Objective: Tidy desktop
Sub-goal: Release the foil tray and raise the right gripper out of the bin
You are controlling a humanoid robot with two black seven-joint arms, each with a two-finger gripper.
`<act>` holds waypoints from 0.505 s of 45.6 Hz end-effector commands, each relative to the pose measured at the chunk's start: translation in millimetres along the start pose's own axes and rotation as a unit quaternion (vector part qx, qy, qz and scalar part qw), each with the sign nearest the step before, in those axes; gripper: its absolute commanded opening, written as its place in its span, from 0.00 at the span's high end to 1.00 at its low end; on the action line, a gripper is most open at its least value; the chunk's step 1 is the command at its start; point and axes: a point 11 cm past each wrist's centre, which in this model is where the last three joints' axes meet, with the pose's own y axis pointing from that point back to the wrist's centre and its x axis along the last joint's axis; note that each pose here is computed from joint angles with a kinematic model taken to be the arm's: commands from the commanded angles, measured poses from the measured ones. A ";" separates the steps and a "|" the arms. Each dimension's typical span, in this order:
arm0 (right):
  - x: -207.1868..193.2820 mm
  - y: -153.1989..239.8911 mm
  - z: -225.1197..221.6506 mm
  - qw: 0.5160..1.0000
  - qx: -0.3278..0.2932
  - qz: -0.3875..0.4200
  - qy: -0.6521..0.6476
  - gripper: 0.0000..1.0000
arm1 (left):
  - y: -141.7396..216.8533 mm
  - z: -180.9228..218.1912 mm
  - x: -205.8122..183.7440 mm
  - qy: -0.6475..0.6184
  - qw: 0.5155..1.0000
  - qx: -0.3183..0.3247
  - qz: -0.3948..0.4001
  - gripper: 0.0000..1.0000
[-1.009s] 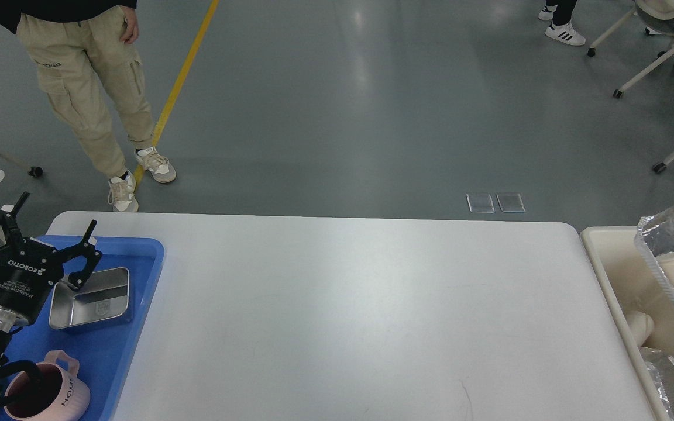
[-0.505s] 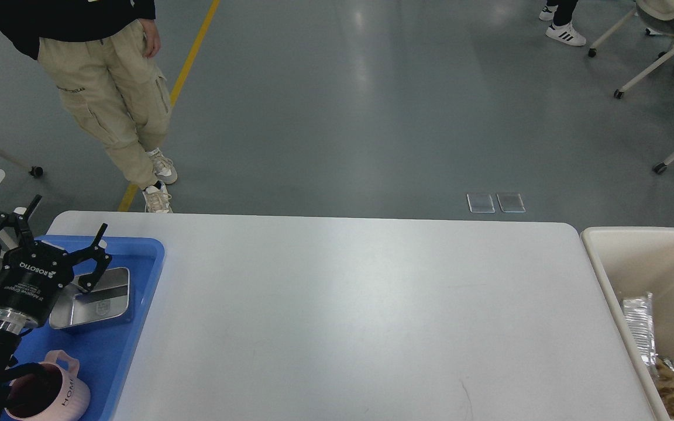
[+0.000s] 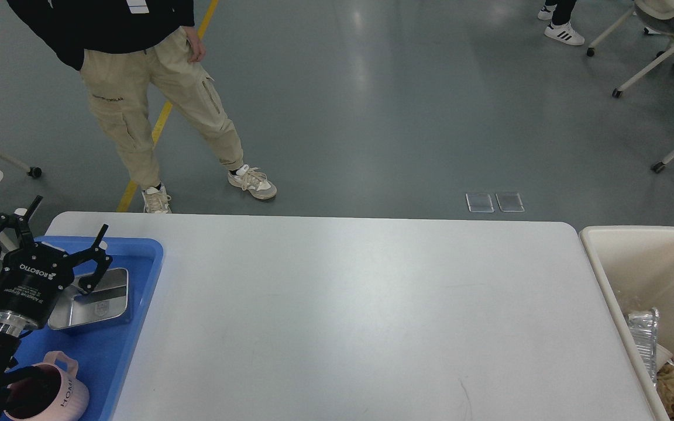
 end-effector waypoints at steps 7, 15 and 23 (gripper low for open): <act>-82.1 -41.6 -103.2 0.991 0.111 -0.079 0.004 0.00 | 5.1 2.5 5.5 -0.003 1.000 -0.001 0.008 0.03; -118.7 -38.4 -184.7 0.954 0.234 -0.134 -0.132 0.00 | 5.9 4.2 6.6 -0.005 1.000 -0.002 0.009 0.03; -154.9 -16.7 -238.4 0.882 0.327 -0.212 -0.264 0.00 | 9.9 3.9 9.9 -0.005 1.000 -0.002 0.015 0.03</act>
